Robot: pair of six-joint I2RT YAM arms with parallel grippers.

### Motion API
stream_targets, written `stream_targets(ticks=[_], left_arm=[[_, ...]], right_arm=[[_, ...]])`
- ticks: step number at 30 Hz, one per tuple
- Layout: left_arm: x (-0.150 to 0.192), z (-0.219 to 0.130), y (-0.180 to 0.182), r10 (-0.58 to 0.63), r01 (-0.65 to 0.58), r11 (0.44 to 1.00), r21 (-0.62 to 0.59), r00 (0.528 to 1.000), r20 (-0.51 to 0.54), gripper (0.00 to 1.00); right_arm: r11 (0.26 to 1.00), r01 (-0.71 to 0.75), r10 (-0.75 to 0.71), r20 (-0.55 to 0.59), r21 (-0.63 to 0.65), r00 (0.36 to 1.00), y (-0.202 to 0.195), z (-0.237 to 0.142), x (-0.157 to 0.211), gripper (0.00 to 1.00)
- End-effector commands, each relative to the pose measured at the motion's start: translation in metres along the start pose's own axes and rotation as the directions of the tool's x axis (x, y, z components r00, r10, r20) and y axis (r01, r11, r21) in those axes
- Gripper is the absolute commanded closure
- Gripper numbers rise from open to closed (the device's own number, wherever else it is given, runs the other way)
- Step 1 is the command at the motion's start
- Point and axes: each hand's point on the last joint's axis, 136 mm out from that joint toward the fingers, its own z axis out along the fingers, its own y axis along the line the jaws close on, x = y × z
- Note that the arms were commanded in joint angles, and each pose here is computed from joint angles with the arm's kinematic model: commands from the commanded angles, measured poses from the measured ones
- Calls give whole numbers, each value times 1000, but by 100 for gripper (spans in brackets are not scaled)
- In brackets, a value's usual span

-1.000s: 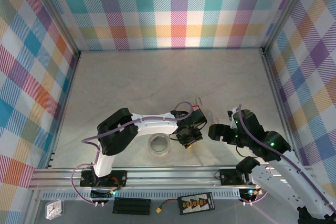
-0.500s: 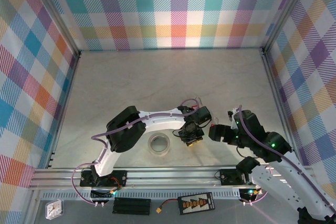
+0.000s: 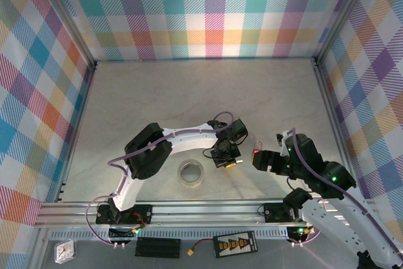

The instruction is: Unlock with the key

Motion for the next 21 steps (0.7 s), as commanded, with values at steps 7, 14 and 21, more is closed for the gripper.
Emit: stream_targets(ticks=[7, 14, 21], left_arm=[[-7, -2, 38, -9, 7, 1000, 13, 994, 106, 100], [-3, -39, 7, -56, -2, 965, 260, 975, 216, 100], [-3, -84, -24, -105, -35, 888, 458, 955, 276, 100]], right_arm=[[978, -204, 202, -64, -38, 977, 7, 24, 6, 16], [873, -463, 441, -154, -153, 884, 27, 74, 8, 17], [824, -527, 517, -104, -207, 850, 27, 94, -6, 16]])
